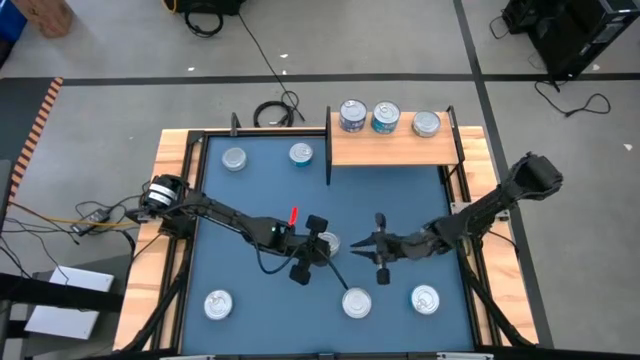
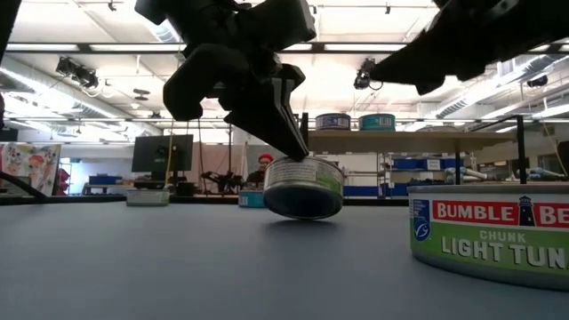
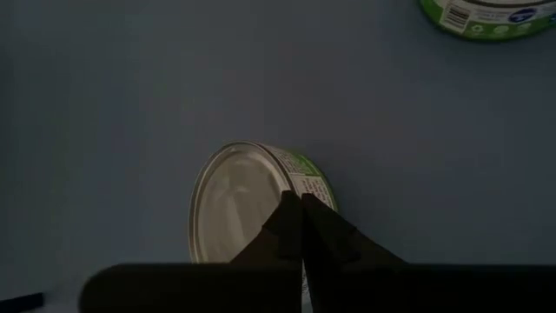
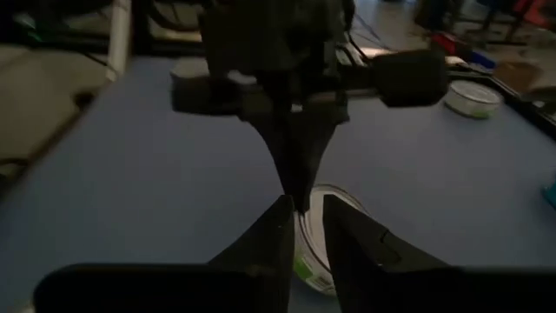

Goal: Stack canned seafood by type on shelf
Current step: Stack the center green tuna can on top of the green tuna can on the shelf

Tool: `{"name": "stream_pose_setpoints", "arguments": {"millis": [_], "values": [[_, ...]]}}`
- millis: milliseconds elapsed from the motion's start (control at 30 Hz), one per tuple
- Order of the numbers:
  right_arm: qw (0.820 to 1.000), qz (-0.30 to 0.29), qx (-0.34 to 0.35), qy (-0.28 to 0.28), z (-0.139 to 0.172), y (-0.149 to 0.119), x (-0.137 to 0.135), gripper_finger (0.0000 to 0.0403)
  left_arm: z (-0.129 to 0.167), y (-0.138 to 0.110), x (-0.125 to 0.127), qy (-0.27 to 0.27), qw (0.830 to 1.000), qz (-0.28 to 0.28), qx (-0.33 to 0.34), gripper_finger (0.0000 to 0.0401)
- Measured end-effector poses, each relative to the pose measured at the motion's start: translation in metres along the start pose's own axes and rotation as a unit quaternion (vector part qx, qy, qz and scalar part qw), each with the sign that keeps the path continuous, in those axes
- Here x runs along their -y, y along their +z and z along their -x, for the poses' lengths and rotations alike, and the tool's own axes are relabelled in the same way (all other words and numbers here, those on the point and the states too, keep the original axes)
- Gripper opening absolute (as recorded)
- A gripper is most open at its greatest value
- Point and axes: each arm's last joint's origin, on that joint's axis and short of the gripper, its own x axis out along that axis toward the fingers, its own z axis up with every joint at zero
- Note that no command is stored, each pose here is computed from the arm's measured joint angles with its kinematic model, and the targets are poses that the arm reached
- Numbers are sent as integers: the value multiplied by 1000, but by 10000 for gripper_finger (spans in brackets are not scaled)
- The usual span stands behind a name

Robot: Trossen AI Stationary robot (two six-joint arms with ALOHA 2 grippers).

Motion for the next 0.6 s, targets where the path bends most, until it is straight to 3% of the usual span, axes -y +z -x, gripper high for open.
{"name": "stream_pose_setpoints", "arguments": {"millis": [333,600], "values": [[993,64,-70,-75,-49,-19,-25,152,0,1,0,1,1000,12,3,0],[967,143,-161,-136,-80,-18,-40,226,-1,1,-3,5,1000,28,8,0]]}}
